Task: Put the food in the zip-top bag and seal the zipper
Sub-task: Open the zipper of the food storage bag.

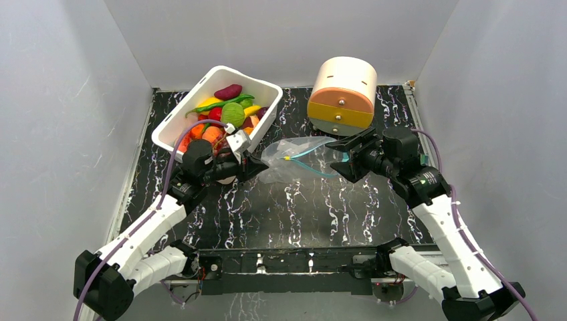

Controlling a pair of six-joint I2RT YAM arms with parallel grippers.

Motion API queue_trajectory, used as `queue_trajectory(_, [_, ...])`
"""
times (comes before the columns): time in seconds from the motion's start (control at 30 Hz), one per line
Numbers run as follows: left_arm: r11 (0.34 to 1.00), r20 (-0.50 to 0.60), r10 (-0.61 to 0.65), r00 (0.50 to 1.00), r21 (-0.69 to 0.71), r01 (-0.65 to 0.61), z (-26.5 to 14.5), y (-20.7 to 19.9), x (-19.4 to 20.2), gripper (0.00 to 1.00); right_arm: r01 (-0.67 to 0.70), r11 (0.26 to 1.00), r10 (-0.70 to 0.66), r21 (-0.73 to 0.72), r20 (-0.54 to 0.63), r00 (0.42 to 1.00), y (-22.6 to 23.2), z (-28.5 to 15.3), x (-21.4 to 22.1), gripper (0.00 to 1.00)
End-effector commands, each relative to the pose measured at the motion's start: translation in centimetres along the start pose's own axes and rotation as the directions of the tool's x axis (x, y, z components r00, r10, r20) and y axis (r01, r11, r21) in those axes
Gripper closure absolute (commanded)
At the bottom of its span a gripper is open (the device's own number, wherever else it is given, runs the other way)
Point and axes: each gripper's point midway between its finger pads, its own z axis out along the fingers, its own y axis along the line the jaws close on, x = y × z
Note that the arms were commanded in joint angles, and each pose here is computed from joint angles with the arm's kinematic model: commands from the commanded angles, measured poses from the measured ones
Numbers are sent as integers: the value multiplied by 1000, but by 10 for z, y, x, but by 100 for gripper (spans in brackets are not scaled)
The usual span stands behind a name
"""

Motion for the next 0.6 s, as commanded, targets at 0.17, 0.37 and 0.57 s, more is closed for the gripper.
queue_trajectory(0.17, [995,7,93,996,-38,-92,-7,3,-5,100,-101,992,88,76,156,984,11,-33,-19,38])
queue_trajectory(0.37, [995,6,84,996,-59,-84,-6,8,-1,100,-143,986,135,81,100,986,1,-28,-9,42])
queue_trajectory(0.57, [994,37,85,996,-73,-83,-6,8,-5,100,-161,979,152,125,84,985,-14,-22,-6,57])
